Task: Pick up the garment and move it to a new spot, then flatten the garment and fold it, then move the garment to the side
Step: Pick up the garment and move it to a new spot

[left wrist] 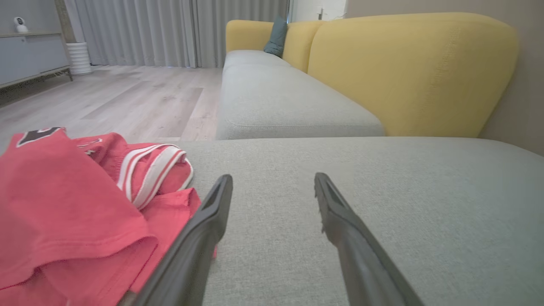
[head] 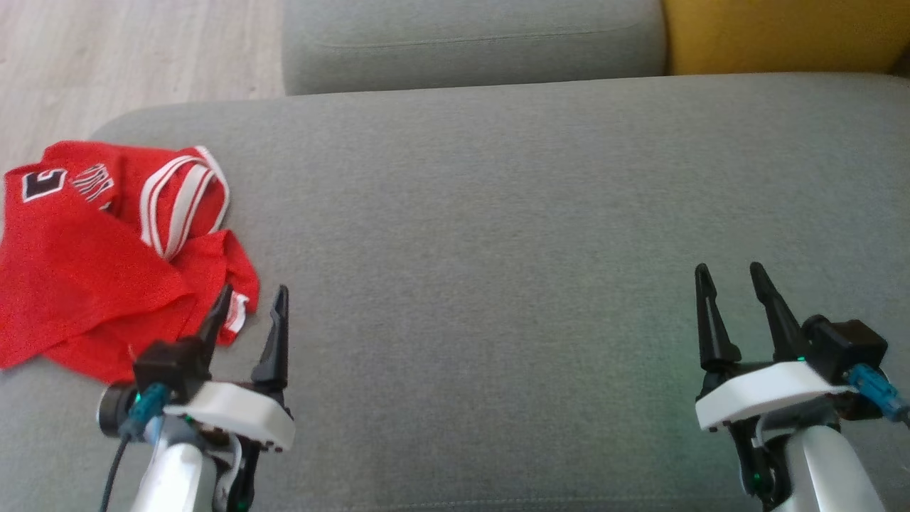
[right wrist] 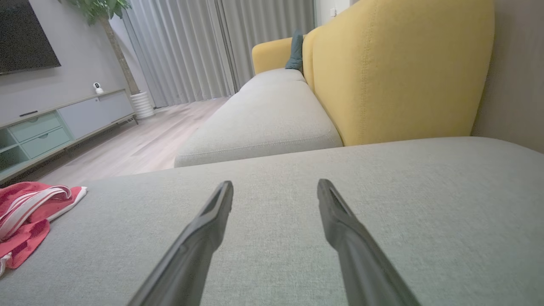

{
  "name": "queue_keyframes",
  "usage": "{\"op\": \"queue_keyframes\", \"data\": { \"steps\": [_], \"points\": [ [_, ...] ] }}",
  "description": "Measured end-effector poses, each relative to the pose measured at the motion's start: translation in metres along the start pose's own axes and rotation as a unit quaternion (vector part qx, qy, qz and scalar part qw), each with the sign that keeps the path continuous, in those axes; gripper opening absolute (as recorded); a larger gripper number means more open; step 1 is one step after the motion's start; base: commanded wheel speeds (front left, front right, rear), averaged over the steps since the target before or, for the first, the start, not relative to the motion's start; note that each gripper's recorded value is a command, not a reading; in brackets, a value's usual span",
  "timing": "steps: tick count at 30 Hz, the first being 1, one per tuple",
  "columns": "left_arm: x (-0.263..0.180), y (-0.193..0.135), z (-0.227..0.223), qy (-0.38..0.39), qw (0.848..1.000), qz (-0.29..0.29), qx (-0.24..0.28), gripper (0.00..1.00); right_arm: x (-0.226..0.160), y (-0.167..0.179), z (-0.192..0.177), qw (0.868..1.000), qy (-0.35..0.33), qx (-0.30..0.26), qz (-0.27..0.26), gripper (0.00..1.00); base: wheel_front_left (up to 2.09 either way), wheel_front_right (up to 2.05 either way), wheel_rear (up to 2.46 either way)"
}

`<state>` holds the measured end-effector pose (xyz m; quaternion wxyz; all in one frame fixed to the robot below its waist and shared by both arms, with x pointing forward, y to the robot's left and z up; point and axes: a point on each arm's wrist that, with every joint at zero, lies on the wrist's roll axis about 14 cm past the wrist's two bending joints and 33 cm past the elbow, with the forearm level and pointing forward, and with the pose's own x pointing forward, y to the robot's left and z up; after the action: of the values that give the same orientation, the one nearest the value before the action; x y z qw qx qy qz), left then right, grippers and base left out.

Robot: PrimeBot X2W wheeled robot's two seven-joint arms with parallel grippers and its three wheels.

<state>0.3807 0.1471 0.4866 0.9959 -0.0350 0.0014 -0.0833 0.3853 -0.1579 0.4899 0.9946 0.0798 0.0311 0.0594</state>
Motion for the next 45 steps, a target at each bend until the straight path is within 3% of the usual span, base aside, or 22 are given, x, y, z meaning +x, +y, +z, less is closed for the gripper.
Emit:
{"op": "queue_keyframes", "data": {
  "steps": [9, 17, 23, 33, 45],
  "points": [
    [-0.01, 0.034, 0.01, -0.014, 0.998, 0.058, -0.008, 1.0, 0.018, 0.034, 0.002, 0.999, 0.003, -0.007, 0.052, 1.0, 0.0, 0.0, 0.0],
    [-0.051, 0.094, 0.013, -0.019, 0.987, 0.162, -0.008, 1.0, 0.043, 0.104, 0.0, 0.988, 0.008, -0.013, 0.152, 1.0, 0.0, 0.0, 0.0],
    [-0.075, 0.117, 0.017, -0.024, 0.978, 0.205, -0.008, 1.0, 0.051, 0.14, -0.002, 0.98, 0.011, -0.012, 0.2, 1.0, 0.0, 0.0, 0.0],
    [-0.088, 0.13, 0.015, -0.021, 0.972, 0.233, -0.008, 1.0, 0.056, 0.153, -0.012, 0.975, 0.028, -0.012, 0.219, 1.0, 0.0, 0.0, 0.0],
    [-0.077, 0.127, 0.003, -0.004, 0.974, 0.223, -0.025, 1.0, 0.063, 0.146, -0.019, 0.976, 0.042, -0.016, 0.215, 1.0, 0.0, 0.0, 0.0]
  ]
}}
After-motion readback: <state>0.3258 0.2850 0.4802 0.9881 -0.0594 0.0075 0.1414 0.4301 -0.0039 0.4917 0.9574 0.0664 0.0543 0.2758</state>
